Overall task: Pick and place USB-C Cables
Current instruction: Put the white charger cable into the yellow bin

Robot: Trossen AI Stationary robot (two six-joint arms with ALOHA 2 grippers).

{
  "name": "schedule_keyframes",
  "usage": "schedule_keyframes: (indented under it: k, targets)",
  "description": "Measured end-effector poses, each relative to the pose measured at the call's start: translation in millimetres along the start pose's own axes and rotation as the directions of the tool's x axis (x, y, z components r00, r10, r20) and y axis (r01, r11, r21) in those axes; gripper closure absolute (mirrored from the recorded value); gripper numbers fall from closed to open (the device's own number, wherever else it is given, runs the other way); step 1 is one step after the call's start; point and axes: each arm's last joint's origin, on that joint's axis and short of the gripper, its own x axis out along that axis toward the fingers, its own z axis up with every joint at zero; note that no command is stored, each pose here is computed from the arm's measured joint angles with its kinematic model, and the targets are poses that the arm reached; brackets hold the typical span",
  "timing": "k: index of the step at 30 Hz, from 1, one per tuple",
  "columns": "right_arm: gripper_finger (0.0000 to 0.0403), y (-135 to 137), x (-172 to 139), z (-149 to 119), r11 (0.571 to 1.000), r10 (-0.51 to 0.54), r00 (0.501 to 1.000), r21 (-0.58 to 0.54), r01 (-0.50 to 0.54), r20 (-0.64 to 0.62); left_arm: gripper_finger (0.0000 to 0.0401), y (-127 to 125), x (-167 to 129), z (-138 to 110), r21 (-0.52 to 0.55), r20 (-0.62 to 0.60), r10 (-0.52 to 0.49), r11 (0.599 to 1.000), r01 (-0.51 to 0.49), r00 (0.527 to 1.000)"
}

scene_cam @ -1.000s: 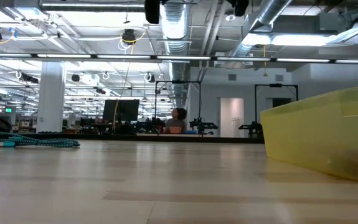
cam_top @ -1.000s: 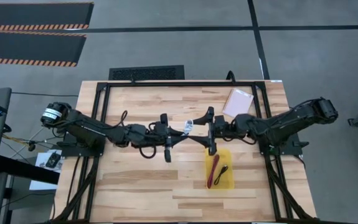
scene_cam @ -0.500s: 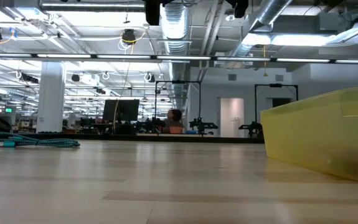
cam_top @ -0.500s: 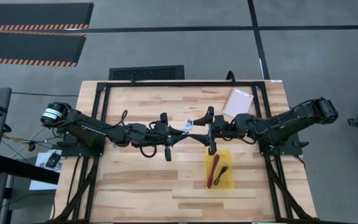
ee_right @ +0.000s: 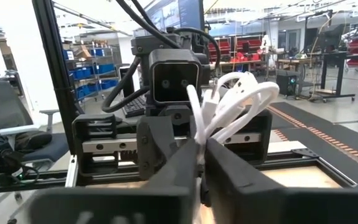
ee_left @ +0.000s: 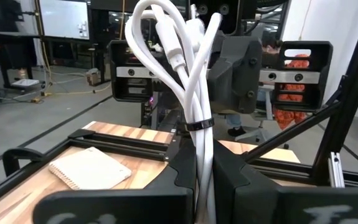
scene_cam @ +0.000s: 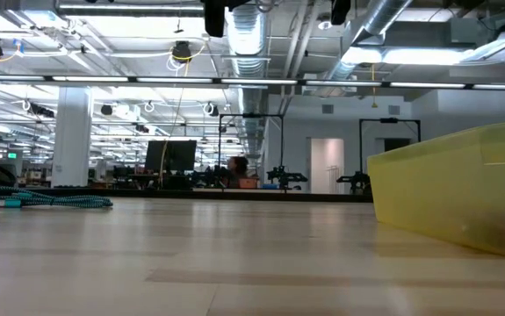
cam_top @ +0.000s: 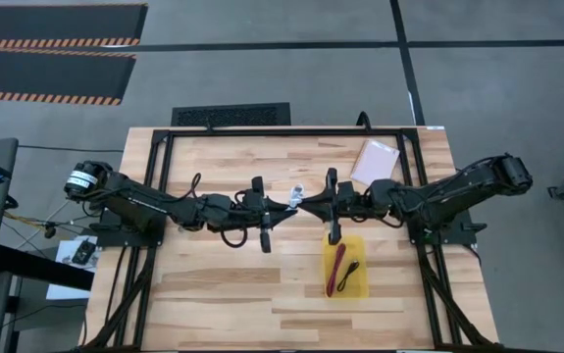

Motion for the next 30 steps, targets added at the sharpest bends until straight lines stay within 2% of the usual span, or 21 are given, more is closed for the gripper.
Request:
schedule_keyframes:
  k: [3, 9, 13, 20, 22, 25, 30]
  targets:
    - [0.0393, 0.0, 0.0, 0.0, 1.000, 0.000, 1.000, -0.001, 0.000, 0.000, 0.0401, 0.8, 0.2, 0.1, 0.000, 0.001, 0.009, 1.000, -0.009, 1.000]
    - [0.0372, -0.1, 0.0, -0.1, 1.000, -0.001, 1.000, 0.020, 0.001, -0.001, 0.0401, 2.1, 0.6, 0.1, 0.000, 0.001, 0.016, 1.000, -0.016, 1.000]
    - [0.0327, -1.3, 0.1, -1.9, 1.000, -0.006, 1.000, 0.029, 0.007, -0.021, 0.0401, 2.1, 0.6, 0.2, 0.021, 0.003, 0.019, 1.000, -0.019, 1.000]
    - [0.0184, -1.5, 0.0, -2.9, 0.997, -0.008, 1.000, 0.073, 0.010, -0.030, 0.0401, 3.5, 0.6, 0.5, 0.058, 0.008, 0.066, 0.996, -0.066, 0.998]
    - [0.0154, -1.5, 0.0, -2.8, 0.996, -0.008, 1.000, 0.085, 0.011, -0.029, 0.0401, 3.7, 0.6, 0.9, 0.067, 0.013, 0.073, 0.995, -0.073, 0.997]
    - [0.0131, -3.9, 0.3, -2.9, 0.995, -0.035, 0.999, 0.095, 0.038, -0.029, 0.0401, 3.1, 0.4, 2.3, 0.082, 0.027, 0.070, 0.994, -0.072, 0.997]
    - [0.0127, -5.4, 0.2, -7.7, 0.993, -0.059, 0.995, 0.097, 0.066, -0.074, 0.0401, 4.0, 0.2, 2.9, 0.093, 0.035, 0.110, 0.989, -0.113, 0.993]
